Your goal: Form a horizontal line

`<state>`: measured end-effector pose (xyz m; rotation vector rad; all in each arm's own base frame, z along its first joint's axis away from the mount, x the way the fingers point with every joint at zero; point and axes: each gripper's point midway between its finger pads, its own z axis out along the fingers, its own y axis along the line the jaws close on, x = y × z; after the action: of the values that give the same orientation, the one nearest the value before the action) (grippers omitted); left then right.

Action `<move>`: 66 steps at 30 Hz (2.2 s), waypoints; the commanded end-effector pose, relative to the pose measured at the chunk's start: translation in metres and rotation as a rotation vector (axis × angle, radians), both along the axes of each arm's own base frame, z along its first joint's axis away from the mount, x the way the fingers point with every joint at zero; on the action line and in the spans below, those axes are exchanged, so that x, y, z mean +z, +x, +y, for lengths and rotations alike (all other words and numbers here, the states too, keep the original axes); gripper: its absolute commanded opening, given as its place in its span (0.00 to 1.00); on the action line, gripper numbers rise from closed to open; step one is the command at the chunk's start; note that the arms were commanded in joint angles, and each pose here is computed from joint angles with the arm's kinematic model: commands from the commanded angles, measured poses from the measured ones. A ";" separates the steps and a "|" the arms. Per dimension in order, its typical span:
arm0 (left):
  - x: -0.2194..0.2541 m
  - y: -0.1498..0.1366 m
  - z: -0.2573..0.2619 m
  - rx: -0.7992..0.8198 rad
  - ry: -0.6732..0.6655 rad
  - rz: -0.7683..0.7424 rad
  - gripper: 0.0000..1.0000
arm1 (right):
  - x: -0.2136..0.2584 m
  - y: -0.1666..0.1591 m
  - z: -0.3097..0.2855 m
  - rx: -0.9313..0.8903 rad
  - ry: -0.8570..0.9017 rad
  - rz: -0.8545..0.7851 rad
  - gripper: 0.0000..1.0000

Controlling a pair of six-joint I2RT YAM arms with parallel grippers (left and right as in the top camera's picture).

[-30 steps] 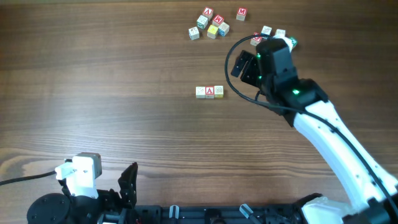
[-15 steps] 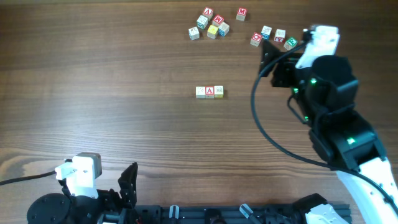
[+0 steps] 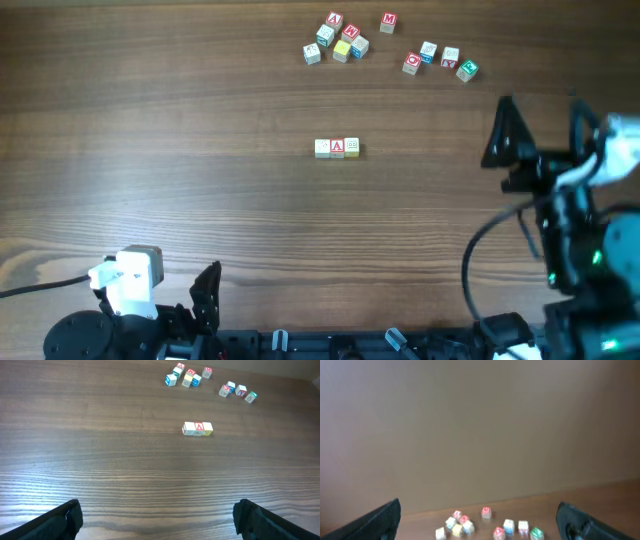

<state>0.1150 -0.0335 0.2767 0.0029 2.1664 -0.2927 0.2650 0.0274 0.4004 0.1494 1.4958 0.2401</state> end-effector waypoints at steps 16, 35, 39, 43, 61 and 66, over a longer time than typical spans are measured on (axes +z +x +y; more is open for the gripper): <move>0.000 0.000 0.001 -0.009 0.022 -0.014 1.00 | -0.073 -0.059 -0.024 -0.015 0.087 -0.435 1.00; 0.000 0.000 0.001 -0.010 0.022 -0.014 1.00 | -0.131 -0.037 -0.029 -0.078 -0.050 -0.322 1.00; 0.000 0.000 0.001 -0.009 0.022 -0.014 1.00 | -0.177 -0.023 -0.029 -0.072 -0.057 -0.130 1.00; 0.000 0.000 0.001 -0.009 0.022 -0.014 1.00 | -0.210 -0.019 -0.034 -0.094 -0.058 0.010 1.00; 0.000 0.000 0.001 -0.010 0.022 -0.014 1.00 | -0.224 -0.018 -0.020 -0.017 -0.066 0.064 1.00; 0.000 0.000 0.001 -0.009 0.022 -0.014 1.00 | -0.224 -0.018 -0.020 -0.017 -0.066 0.064 1.00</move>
<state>0.1152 -0.0330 0.2765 0.0007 2.1667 -0.2896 0.2473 0.0040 0.1746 0.1464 1.5694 0.1716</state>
